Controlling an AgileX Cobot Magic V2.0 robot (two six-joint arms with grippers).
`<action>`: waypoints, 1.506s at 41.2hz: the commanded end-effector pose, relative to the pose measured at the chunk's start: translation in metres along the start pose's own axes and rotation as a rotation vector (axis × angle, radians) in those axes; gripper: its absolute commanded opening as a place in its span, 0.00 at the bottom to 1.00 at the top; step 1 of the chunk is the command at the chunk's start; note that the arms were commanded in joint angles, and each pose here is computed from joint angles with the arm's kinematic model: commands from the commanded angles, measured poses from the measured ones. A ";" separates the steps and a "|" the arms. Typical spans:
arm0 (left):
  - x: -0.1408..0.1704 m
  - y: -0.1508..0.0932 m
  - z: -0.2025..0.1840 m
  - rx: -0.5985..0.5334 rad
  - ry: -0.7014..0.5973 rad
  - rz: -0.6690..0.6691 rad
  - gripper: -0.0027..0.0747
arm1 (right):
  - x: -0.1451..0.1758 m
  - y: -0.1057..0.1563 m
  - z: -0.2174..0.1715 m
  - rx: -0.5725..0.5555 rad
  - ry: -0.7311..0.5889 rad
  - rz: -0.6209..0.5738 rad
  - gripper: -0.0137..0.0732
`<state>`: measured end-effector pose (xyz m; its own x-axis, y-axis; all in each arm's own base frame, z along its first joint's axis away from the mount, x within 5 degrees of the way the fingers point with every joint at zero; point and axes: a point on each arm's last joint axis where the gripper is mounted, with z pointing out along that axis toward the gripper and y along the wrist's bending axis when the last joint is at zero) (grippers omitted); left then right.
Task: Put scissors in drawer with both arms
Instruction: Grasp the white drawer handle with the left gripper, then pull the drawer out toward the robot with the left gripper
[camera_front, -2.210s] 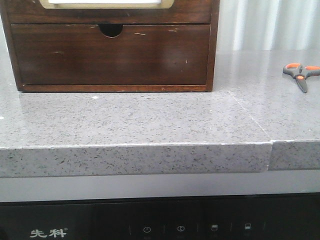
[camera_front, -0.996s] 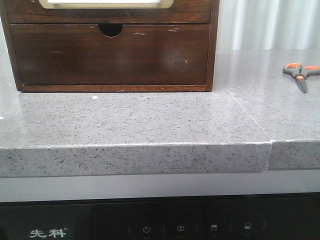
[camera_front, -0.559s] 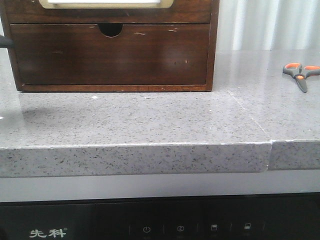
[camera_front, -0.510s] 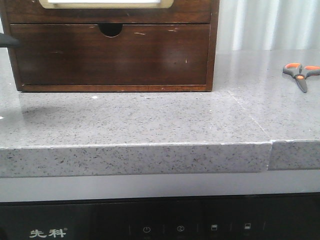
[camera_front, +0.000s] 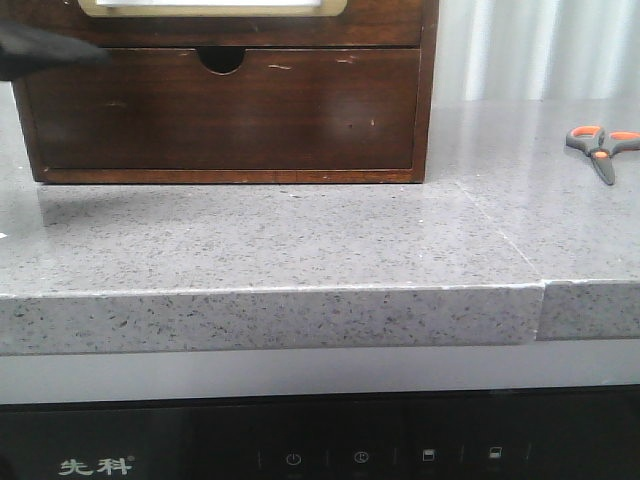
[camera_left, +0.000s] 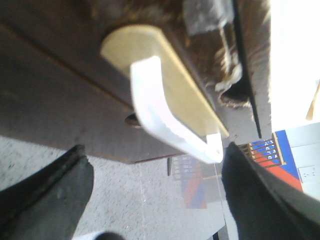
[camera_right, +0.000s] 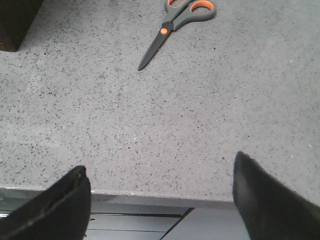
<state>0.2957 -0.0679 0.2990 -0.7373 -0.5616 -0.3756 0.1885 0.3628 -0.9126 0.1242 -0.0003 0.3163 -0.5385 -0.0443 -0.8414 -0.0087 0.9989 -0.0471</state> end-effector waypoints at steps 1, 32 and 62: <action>-0.015 -0.024 0.002 0.127 -0.036 0.001 0.71 | -0.013 -0.001 -0.004 0.010 -0.087 -0.020 0.85; -0.026 -0.024 0.015 0.180 0.007 0.007 0.13 | -0.013 -0.001 -0.004 0.010 -0.087 -0.020 0.85; 0.080 -0.033 -0.063 0.250 0.073 0.083 0.13 | -0.013 -0.001 -0.004 0.010 -0.087 -0.020 0.85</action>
<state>0.2168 -0.0704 0.2862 -0.7630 -0.5535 -0.3339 0.2041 0.2838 -0.9369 0.1242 -0.0003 0.3163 -0.5385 -0.0443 -0.8414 -0.0087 0.9989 -0.0471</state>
